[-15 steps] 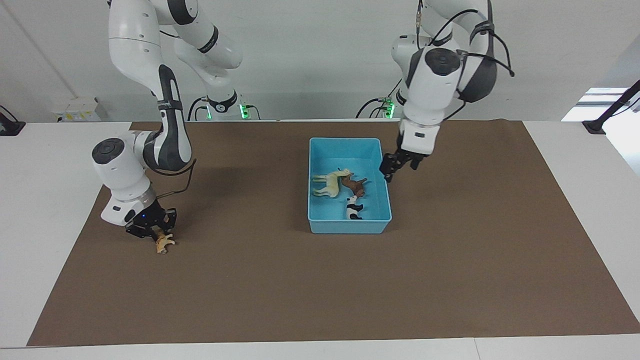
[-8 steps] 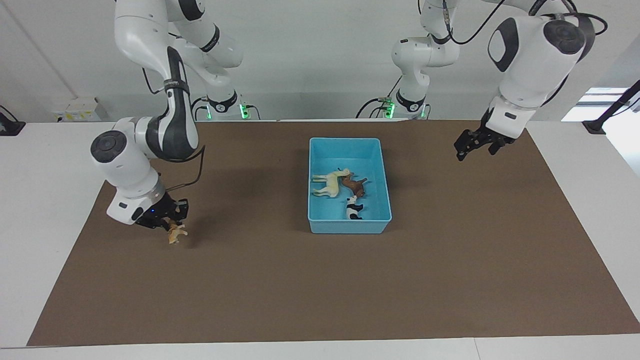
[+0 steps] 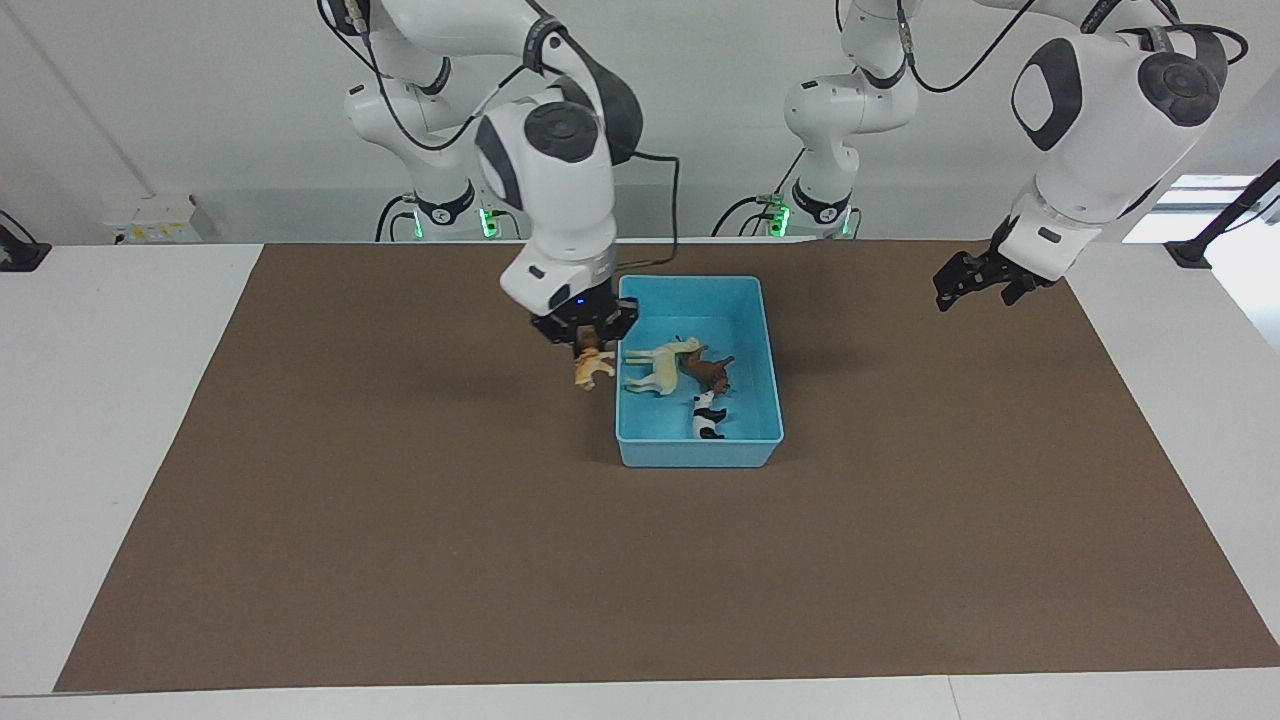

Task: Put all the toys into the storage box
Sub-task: 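Carry the tan dog over the box and lower it with the right gripper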

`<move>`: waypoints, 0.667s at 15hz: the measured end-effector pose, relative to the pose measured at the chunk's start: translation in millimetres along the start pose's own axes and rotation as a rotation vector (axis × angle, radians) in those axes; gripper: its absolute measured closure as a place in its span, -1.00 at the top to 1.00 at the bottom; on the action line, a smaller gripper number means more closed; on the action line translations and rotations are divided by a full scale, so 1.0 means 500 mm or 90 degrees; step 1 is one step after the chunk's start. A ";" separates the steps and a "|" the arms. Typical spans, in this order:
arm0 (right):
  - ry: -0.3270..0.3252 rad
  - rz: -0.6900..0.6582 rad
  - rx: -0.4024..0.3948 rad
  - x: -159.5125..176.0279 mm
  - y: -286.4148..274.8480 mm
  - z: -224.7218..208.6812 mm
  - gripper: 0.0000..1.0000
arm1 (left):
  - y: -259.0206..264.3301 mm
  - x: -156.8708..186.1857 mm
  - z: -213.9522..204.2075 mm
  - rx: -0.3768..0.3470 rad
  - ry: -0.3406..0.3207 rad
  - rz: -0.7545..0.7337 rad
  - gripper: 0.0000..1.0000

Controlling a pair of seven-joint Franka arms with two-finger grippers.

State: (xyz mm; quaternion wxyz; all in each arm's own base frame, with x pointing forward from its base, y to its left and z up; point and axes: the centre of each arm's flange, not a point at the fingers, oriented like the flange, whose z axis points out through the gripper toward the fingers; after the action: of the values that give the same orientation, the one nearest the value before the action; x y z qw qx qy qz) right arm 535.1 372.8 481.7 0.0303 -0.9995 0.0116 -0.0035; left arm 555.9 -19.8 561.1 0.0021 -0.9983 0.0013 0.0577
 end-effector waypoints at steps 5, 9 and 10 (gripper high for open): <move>0.006 0.013 0.025 -0.162 -0.163 0.174 -0.35 | 0.023 -0.022 -0.023 0.003 0.000 0.029 1.00; 0.005 0.041 0.018 -0.149 -0.138 0.187 0.37 | 0.059 -0.026 -0.025 0.005 0.002 0.049 1.00; 0.007 0.055 0.019 -0.134 -0.127 0.167 0.58 | 0.054 -0.025 -0.025 0.005 0.002 0.046 1.00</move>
State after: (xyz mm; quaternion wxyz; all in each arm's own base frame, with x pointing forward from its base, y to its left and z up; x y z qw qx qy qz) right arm 470.2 442.8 402.0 0.0453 -0.9974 0.0550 -0.0082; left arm 544.8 -46.7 574.7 0.0036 -0.9977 0.0380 0.0563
